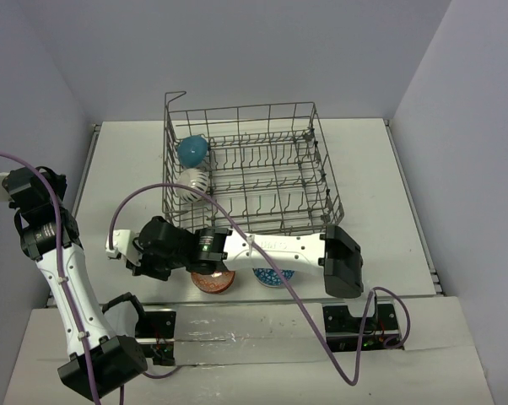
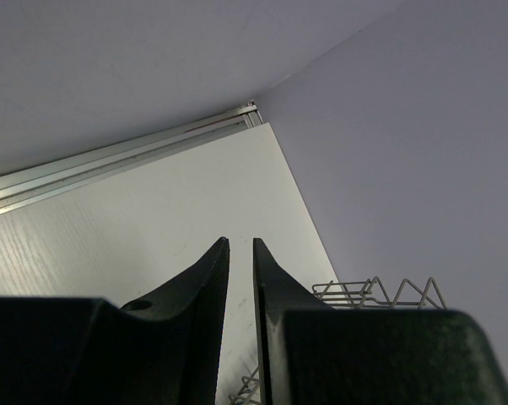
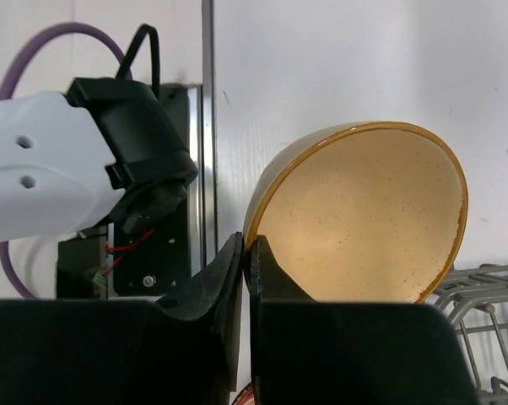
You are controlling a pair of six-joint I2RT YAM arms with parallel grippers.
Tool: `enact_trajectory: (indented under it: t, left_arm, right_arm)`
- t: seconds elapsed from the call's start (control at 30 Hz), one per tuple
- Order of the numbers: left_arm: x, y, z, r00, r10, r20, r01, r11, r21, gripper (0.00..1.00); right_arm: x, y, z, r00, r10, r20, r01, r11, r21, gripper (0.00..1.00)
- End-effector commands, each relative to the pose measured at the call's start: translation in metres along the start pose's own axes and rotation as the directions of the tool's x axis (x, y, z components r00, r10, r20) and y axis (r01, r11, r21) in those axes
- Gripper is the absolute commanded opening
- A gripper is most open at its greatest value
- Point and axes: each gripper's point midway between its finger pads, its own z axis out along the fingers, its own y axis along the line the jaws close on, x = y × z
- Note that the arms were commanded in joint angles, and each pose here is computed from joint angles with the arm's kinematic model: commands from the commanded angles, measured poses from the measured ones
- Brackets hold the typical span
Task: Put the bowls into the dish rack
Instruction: Pick up the bowl from the corner of the board, then turn the bowl upside down over the dish rack.
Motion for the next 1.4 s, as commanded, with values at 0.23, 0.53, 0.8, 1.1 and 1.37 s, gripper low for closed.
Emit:
enact_trajectory:
  t: [0.23,0.53,0.8,1.1,1.37]
  left_arm:
    - [-0.008,-0.007,-0.003,1.0,0.012,0.025,-0.013,1.0,0.028,0.22]
    - [-0.006,-0.005,0.0,1.0,0.012,0.019,-0.013,1.0,0.019,0.22]
    - [-0.006,-0.005,0.001,1.0,0.012,0.017,-0.013,1.0,0.023,0.22]
    - [-0.003,-0.006,0.001,1.0,0.016,0.01,-0.017,0.999,0.03,0.22]
    - [0.002,-0.008,0.001,1.0,0.028,0.0,-0.028,0.999,0.036,0.22]
  right_arm:
    - [-0.088,0.001,-0.06,0.966,-0.026,0.257,0.025,1.0,0.005,0.0]
    - [-0.11,0.002,-0.091,0.943,-0.033,0.331,0.031,0.999,0.01,0.0]
    - [-0.116,-0.009,-0.106,0.937,-0.057,0.345,0.036,0.997,0.069,0.0]
    - [-0.116,-0.038,-0.134,0.93,-0.063,0.362,0.005,0.987,0.16,0.0]
    - [-0.104,-0.077,-0.159,0.927,-0.032,0.373,-0.06,0.971,0.232,0.0]
